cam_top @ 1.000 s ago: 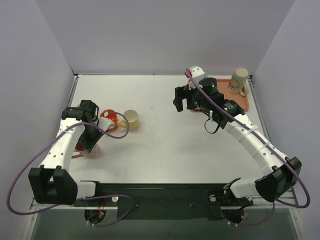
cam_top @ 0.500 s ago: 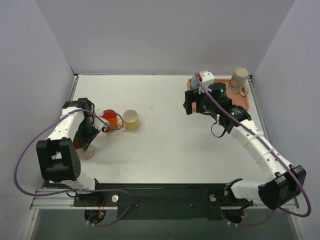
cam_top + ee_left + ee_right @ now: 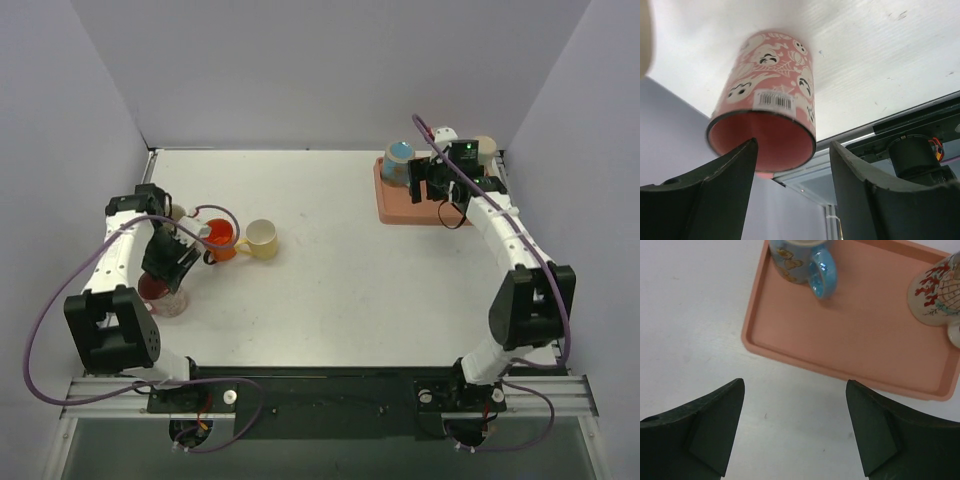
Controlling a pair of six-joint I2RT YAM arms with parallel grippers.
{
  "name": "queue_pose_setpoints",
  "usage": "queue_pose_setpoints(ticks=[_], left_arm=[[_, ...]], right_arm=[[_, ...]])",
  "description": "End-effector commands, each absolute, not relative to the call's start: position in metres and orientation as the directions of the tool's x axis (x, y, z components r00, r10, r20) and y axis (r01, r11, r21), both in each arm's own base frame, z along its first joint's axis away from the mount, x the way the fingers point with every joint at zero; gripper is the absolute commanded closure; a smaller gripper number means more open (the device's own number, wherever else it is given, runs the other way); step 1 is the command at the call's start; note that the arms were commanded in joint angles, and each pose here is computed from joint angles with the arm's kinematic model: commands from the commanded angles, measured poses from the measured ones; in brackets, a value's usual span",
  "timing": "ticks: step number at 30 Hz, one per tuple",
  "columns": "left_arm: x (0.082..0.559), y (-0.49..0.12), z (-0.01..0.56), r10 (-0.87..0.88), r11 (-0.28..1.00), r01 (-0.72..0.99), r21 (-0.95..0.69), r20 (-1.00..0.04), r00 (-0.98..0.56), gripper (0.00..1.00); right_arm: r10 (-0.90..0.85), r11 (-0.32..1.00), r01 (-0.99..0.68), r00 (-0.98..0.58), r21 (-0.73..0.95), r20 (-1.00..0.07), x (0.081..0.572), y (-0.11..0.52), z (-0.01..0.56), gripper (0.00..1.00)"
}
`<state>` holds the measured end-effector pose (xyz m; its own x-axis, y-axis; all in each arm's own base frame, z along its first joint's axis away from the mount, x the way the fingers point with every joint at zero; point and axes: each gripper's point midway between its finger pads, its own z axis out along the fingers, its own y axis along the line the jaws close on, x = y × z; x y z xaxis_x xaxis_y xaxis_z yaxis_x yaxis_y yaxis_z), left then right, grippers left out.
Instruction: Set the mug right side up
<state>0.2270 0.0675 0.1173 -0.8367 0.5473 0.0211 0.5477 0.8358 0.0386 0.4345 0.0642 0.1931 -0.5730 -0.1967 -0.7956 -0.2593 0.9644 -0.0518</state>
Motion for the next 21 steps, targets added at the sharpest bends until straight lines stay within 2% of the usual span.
queue_pose_setpoints(ticks=[1,5,6,8,12,15,21], left_arm=[[0.234,0.048,0.173,0.603,0.795,0.605,0.05,-0.178,-0.778,0.31],[0.248,0.03,0.226,0.62,0.77,0.625,0.131,-0.385,-0.683,0.31],[0.261,0.024,0.239,0.588,0.791,0.592,0.154,-0.459,-0.666,0.3],[0.277,0.011,0.26,0.538,0.816,0.554,0.163,-0.565,-0.626,0.3],[0.297,-0.018,0.295,0.462,0.826,0.548,0.132,-0.716,-0.524,0.29],[0.307,-0.029,0.313,0.429,0.825,0.55,0.133,-0.781,-0.454,0.28],[0.318,-0.033,0.322,0.377,0.845,0.525,0.105,-0.813,-0.444,0.28]], right_arm=[[-0.292,0.937,-0.328,-0.548,-0.121,-0.784,0.493,0.046,0.181,0.24],[-0.349,0.914,-0.376,-0.546,-0.149,-0.762,0.54,0.039,0.166,0.28],[-0.375,0.904,-0.399,-0.562,-0.155,-0.738,0.546,0.039,0.149,0.28],[-0.405,0.888,-0.422,-0.524,-0.184,-0.75,0.568,0.041,0.152,0.28],[-0.448,0.863,-0.457,-0.496,-0.215,-0.744,0.596,0.043,0.137,0.29],[-0.447,0.865,-0.452,-0.503,-0.216,-0.74,0.609,0.042,0.126,0.34],[-0.455,0.863,-0.46,-0.526,-0.209,-0.719,0.617,0.05,0.1,0.5]])
